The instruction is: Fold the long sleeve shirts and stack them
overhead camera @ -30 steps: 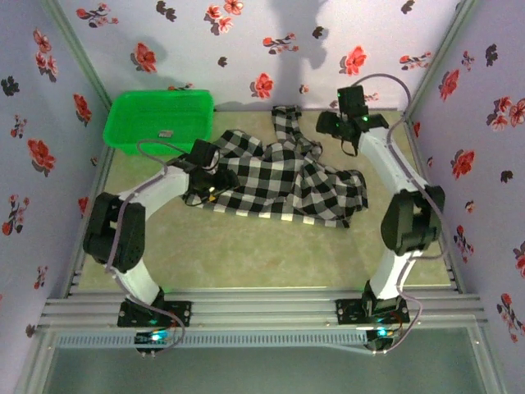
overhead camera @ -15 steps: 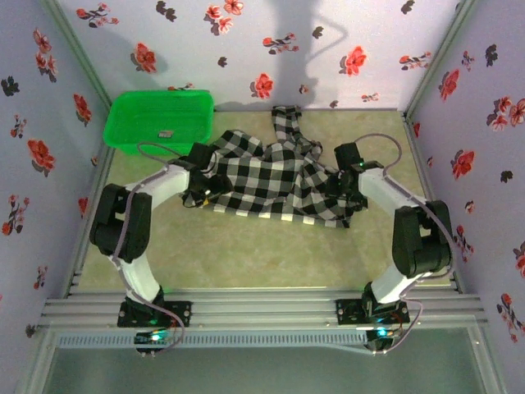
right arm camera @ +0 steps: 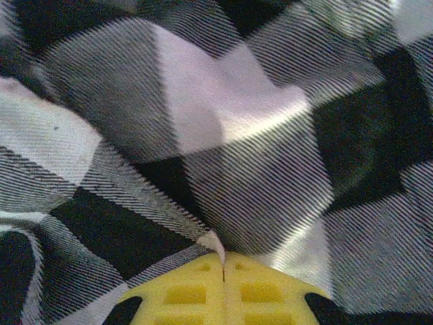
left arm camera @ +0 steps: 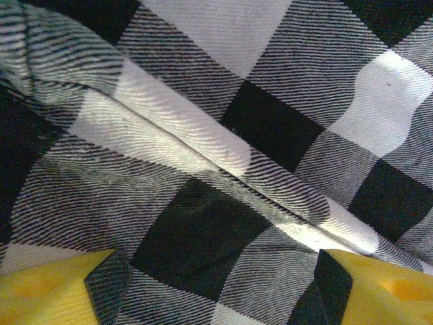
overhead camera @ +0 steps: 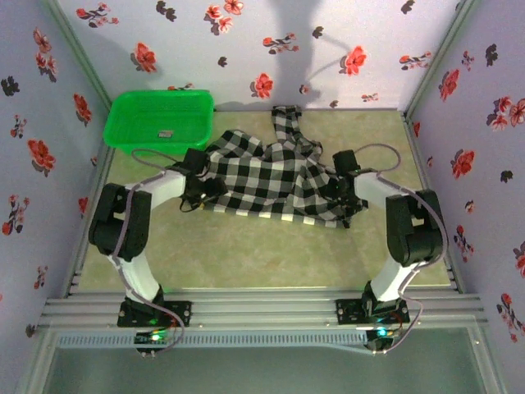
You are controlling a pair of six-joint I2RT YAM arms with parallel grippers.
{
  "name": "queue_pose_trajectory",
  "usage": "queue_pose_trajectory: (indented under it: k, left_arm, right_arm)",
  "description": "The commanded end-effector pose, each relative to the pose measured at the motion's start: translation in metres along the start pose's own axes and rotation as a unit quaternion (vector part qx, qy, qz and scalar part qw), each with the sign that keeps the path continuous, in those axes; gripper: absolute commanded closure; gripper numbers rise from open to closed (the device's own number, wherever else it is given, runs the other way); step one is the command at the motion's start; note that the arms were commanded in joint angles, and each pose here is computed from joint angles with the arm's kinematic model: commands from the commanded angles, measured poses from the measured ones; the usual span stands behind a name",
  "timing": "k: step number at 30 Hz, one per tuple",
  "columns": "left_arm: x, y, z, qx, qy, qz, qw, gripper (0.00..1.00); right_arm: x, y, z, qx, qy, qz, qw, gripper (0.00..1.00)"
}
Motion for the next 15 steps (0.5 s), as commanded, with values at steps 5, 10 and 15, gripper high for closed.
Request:
queue_pose_trajectory:
  k: [5, 10, 15]
  left_arm:
    - [-0.017, -0.045, 0.076, 0.057, 0.108, 0.072, 0.99, 0.24]
    - [-0.013, -0.065, 0.092, 0.079, 0.107, 0.086, 0.987, 0.24]
    - [0.001, -0.068, 0.086, 0.085, 0.076, 0.087, 0.99, 0.23]
  right_arm:
    - [0.025, -0.056, -0.043, -0.105, -0.076, 0.021, 0.991, 1.0]
    - [0.032, -0.095, -0.063, -0.155, -0.123, 0.054, 0.979, 1.0]
    - [0.04, -0.104, -0.067, -0.167, -0.12, 0.056, 0.977, 0.92]
Point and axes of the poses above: each hand's point on the last joint's axis, 136 mm out from that joint toward the fingers, its own x axis back along the fingers, its own z axis along the line the jaws close on, y = z × x, the point moved 9 cm from there along x, back along the fingers, and after that the axes turned 9 degrees about x, right-handed, at the moved point
